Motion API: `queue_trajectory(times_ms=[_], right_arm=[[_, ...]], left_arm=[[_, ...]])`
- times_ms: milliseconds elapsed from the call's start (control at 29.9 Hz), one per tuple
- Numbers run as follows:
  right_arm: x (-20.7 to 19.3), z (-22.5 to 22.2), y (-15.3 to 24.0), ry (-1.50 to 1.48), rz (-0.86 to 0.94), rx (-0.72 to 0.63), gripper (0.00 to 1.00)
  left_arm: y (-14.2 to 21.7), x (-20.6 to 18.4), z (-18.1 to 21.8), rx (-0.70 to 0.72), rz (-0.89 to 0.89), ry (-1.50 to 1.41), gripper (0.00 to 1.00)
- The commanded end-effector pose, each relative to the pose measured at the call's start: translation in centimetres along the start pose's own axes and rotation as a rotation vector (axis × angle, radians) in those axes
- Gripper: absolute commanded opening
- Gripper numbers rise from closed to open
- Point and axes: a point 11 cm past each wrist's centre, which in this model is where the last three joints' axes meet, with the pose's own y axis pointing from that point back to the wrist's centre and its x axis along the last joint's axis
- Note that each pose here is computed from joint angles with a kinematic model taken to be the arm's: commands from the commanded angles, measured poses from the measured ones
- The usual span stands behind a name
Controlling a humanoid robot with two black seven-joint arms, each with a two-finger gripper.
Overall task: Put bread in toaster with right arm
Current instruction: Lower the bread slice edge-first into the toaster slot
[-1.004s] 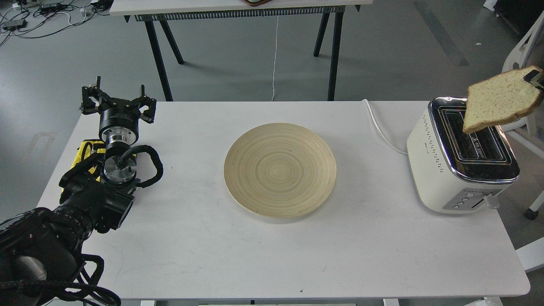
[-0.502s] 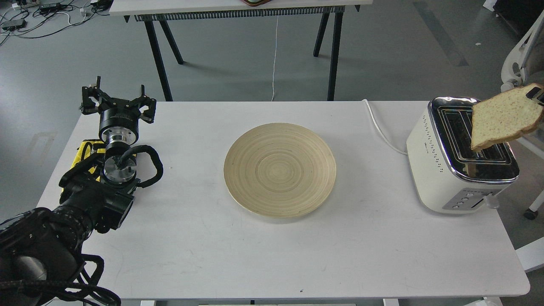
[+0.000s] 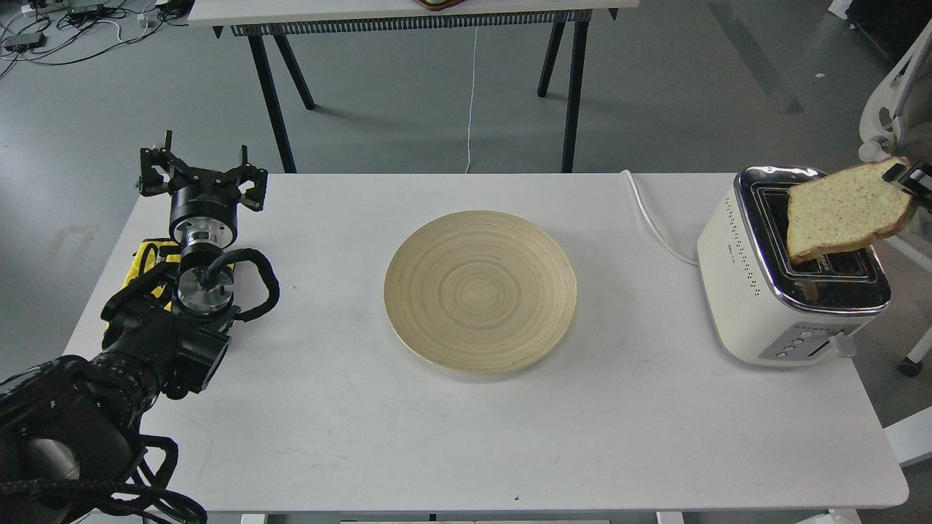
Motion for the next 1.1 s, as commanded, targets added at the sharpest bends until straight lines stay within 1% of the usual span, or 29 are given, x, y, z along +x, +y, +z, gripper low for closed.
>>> queue_trajectory(times_ms=[0,535,636,669,703,736,770,803,836,870,903,1004,1071], right_arm=[[-0.1,-0.1,-0.1,0.000,-0.007,0.001,0.06],[-2.4,-1.1,-2.3,0.019,-0.062,0.016,0.06],[-2.9,-1.2,-3.1,0.014,-0.067,0.016,0.07],[-3.2,-1.3,-3.4,0.011,-0.069,0.015,0.09],[-3.5,-1.3,-3.6,0.009,-0.074,0.015,0.13],[-3.8,-1.4,-3.8,0.007,-0.079,0.018,0.19],[-4.0,-1.6,-3.9,0.006,-0.082,0.021,0.28],[-4.1,-1.7,-4.0,0.005,-0.085,0.023,0.42],[-4.2,-1.9,-4.1,0.004,-0.087,0.028,0.50],[-4.4,-2.0,-4.2,0.003,-0.090,0.031,0.61],[-4.5,-2.3,-4.3,0.000,-0.092,0.037,0.69],[-4.7,-2.4,-4.4,-0.002,-0.097,0.040,0.82],[-4.8,-2.4,-4.4,-0.004,-0.098,0.039,0.87]], left_arm=[[0.0,0.0,0.0,0.000,0.000,0.000,1.00],[0.0,0.0,0.0,0.000,0.000,0.000,1.00],[0.0,0.0,0.0,0.000,0.000,0.000,1.00],[0.0,0.0,0.0,0.000,0.000,0.000,1.00],[0.0,0.0,0.0,0.000,0.000,0.000,1.00],[0.0,0.0,0.0,0.000,0.000,0.000,1.00],[0.0,0.0,0.0,0.000,0.000,0.000,1.00],[0.0,0.0,0.0,0.000,0.000,0.000,1.00],[0.0,0.0,0.0,0.000,0.000,0.000,1.00],[0.0,0.0,0.0,0.000,0.000,0.000,1.00],[0.0,0.0,0.0,0.000,0.000,0.000,1.00],[0.0,0.0,0.0,0.000,0.000,0.000,1.00],[0.0,0.0,0.0,0.000,0.000,0.000,1.00]])
